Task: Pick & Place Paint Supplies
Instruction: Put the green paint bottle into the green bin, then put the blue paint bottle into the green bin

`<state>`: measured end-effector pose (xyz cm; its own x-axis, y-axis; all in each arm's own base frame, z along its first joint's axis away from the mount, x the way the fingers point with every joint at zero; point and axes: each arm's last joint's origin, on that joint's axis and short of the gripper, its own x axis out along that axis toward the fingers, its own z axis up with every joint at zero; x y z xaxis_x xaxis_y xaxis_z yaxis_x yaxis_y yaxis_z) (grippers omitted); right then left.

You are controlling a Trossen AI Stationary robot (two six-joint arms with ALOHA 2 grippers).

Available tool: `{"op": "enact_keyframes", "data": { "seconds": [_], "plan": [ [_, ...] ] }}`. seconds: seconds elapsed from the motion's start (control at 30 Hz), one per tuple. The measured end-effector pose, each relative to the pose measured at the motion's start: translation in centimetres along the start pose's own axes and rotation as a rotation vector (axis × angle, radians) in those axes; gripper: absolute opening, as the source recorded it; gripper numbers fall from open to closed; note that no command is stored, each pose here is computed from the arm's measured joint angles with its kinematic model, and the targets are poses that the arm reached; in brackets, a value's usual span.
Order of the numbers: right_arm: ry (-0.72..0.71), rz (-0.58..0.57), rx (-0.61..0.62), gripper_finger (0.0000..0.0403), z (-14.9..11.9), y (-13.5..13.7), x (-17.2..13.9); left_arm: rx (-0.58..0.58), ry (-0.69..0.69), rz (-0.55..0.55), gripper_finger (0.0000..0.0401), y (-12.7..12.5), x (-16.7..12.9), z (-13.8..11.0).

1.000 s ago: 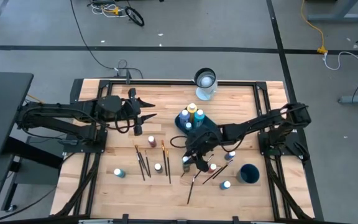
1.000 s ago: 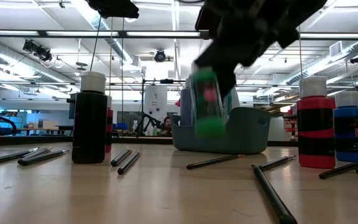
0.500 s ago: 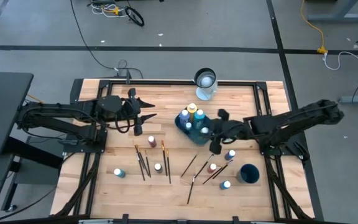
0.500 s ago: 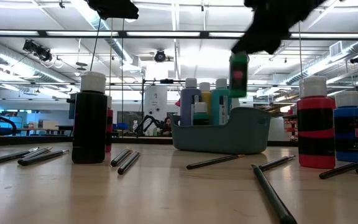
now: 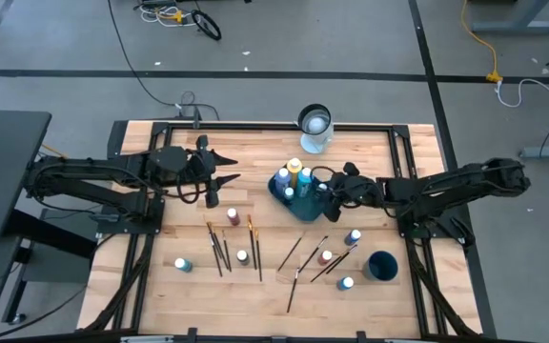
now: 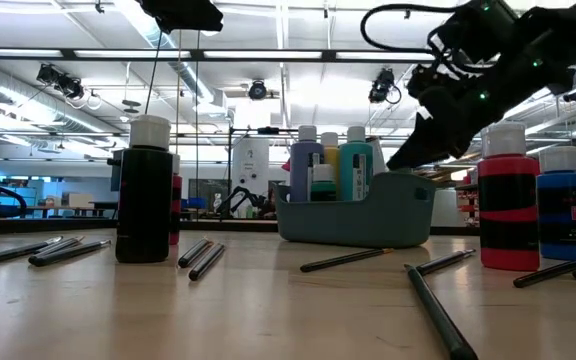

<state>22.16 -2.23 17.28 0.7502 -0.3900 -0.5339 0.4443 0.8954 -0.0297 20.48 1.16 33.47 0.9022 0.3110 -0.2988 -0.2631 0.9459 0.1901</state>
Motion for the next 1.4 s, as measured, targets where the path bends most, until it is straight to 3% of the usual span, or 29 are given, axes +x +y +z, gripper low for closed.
{"op": "enact_keyframes", "data": {
  "seconds": [0.53, 0.8, 1.03, 1.13, 1.27, 1.4],
  "plan": [
    [-0.021, -0.047, -0.030, 0.0133, -0.5, -0.4, 3.3, -0.013, 0.000, 0.000, 0.0171, 0.0, 0.0, 0.0],
    [-0.049, -0.146, -0.063, 0.0182, -0.2, -0.9, 2.7, -0.010, 0.006, -0.001, 0.0171, 0.0, 0.0, -0.1],
    [-0.142, -0.128, -0.092, 0.0218, 1.5, -1.2, 0.7, -0.003, 0.038, -0.004, 0.0171, 0.0, 0.0, -0.4],
    [-0.189, -0.033, -0.134, 0.0221, 2.3, -1.0, -0.9, -0.004, 0.038, -0.004, 0.0171, 0.0, 0.0, -0.4],
    [-0.229, 0.189, -0.172, 0.0216, 2.8, -0.5, -3.0, -0.006, 0.037, -0.004, 0.0171, 0.0, 0.0, -0.4],
    [-0.200, 0.562, -0.224, 0.0209, 2.5, 0.5, -4.4, -0.008, 0.035, -0.003, 0.0171, 0.0, 0.0, -0.4]
  ]
}}
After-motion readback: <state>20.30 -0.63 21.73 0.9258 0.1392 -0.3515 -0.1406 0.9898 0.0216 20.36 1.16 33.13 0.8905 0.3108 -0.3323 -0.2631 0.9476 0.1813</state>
